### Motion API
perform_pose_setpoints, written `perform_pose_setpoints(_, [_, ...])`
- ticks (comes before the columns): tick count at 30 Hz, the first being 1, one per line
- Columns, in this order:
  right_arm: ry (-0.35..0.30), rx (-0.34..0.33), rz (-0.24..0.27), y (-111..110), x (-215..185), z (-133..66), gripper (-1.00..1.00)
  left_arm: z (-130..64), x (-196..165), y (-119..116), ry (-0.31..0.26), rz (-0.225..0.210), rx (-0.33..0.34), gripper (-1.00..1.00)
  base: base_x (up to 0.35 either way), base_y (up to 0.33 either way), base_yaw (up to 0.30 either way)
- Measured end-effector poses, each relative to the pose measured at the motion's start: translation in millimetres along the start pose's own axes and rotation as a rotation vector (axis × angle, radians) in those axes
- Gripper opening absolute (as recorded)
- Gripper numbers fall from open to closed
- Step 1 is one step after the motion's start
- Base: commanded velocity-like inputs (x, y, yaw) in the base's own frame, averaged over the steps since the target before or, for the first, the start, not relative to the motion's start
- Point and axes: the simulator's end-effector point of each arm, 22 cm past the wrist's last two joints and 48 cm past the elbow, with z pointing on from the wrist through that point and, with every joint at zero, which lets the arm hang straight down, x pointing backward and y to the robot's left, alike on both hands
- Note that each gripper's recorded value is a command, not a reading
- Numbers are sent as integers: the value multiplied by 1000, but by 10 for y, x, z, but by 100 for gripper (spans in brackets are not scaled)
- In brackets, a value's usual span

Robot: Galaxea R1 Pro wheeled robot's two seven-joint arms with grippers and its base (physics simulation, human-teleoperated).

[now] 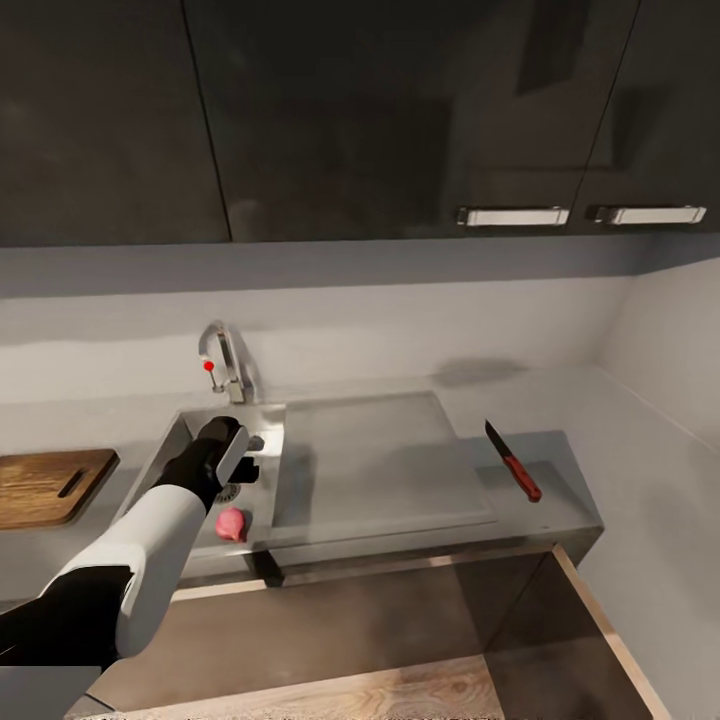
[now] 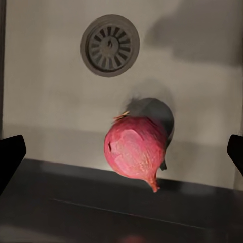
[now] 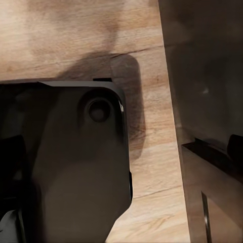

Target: In the kitchen, take the Vidalia onion out of the sink, dice it on the chopping board with the paring knife, put the diced onion into the bowl on the countertop, then place both the paring knife and the chopping board into the sink.

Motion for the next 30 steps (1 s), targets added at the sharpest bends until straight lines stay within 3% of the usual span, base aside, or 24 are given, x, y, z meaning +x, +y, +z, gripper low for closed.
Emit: perform_pose_setpoints(30, [48,0,-7,-5,181,-26,100,277,172,-78,53,17,-3,100,6,0,0])
